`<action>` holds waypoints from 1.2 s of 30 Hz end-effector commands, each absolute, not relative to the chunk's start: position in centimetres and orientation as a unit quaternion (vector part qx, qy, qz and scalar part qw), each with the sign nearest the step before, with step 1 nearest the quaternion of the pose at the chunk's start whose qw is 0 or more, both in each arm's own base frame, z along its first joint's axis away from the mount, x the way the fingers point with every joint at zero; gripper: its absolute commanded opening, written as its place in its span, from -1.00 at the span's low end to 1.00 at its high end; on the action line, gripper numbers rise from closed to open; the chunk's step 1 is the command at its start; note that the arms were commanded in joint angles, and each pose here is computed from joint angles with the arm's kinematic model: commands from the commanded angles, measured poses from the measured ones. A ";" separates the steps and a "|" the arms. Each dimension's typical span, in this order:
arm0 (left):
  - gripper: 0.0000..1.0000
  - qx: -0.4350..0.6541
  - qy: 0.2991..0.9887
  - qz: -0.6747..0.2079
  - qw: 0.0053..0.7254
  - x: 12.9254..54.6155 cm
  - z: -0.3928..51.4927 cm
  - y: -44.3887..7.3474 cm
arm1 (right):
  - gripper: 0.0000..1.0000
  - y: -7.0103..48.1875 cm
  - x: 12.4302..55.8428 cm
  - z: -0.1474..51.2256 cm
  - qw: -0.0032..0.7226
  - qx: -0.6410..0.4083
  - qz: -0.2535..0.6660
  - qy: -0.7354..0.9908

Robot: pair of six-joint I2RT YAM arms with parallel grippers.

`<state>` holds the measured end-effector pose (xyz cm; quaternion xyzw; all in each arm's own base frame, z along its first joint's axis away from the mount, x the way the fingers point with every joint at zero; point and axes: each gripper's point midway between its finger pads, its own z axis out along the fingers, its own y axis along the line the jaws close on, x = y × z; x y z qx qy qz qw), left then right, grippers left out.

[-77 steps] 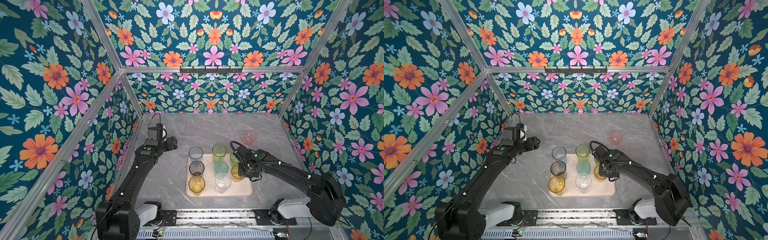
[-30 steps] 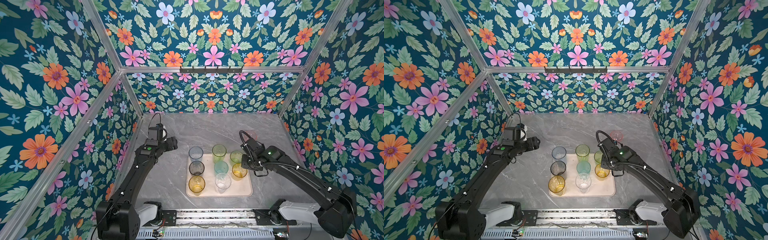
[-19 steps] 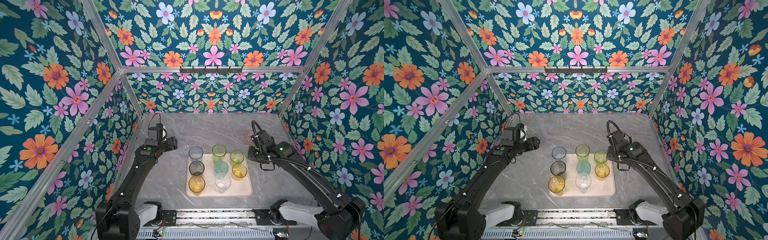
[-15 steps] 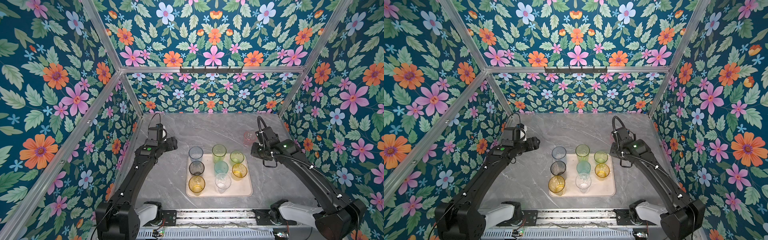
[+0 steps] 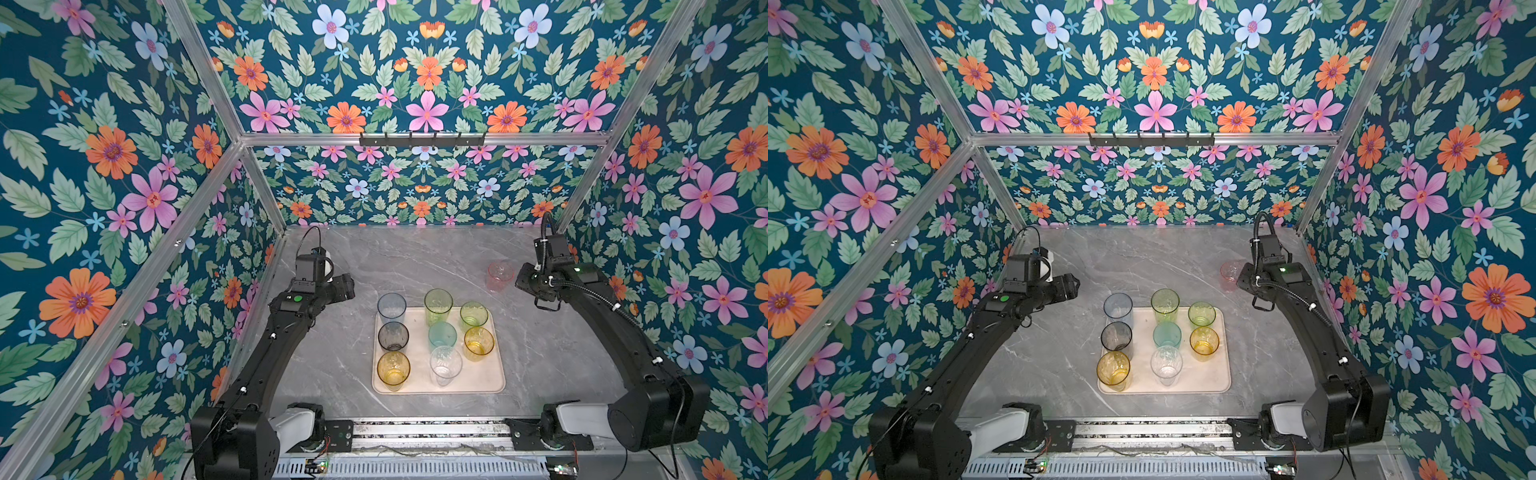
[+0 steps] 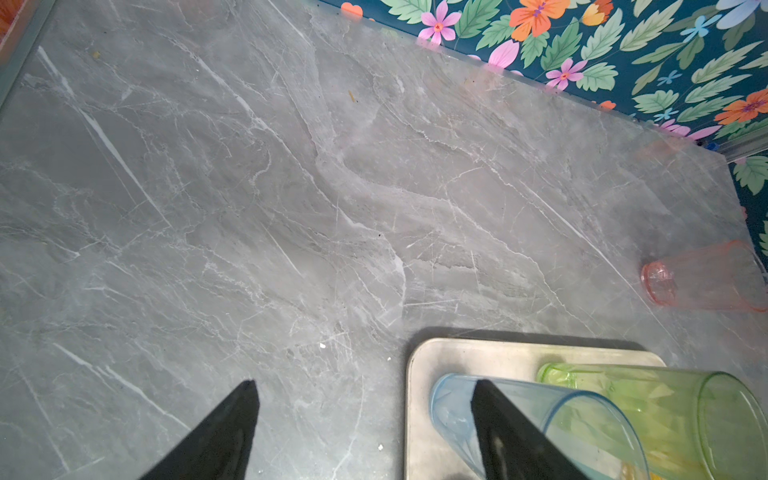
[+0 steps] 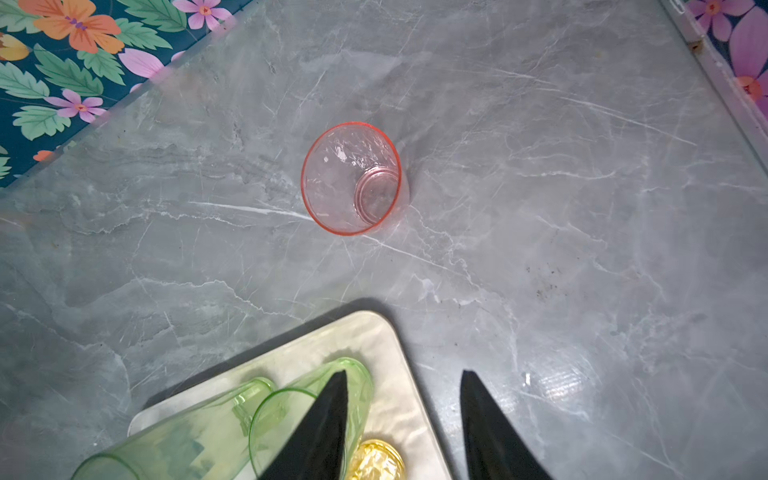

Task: Place the glasses into the tray
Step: 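Move the right gripper to the pink glass beyond the tray, then lower the right gripper over the pink glass rim and close it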

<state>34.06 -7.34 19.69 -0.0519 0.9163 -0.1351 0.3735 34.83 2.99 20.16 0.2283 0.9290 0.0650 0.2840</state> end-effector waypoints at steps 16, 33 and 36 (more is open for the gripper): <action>0.66 -0.053 0.916 -0.131 0.376 34.3 19.7 -7.2 | 0.14 2.0 40.8 16.4 0.255 0.246 0.050 0.934; 0.66 -0.053 0.917 -0.132 0.373 34.3 19.5 -7.2 | 0.18 1.7 43.1 12.6 0.214 0.251 0.050 0.943; 0.67 -0.053 0.916 -0.131 0.376 34.3 19.7 -7.2 | 0.18 1.8 43.3 12.2 0.210 0.249 0.049 0.944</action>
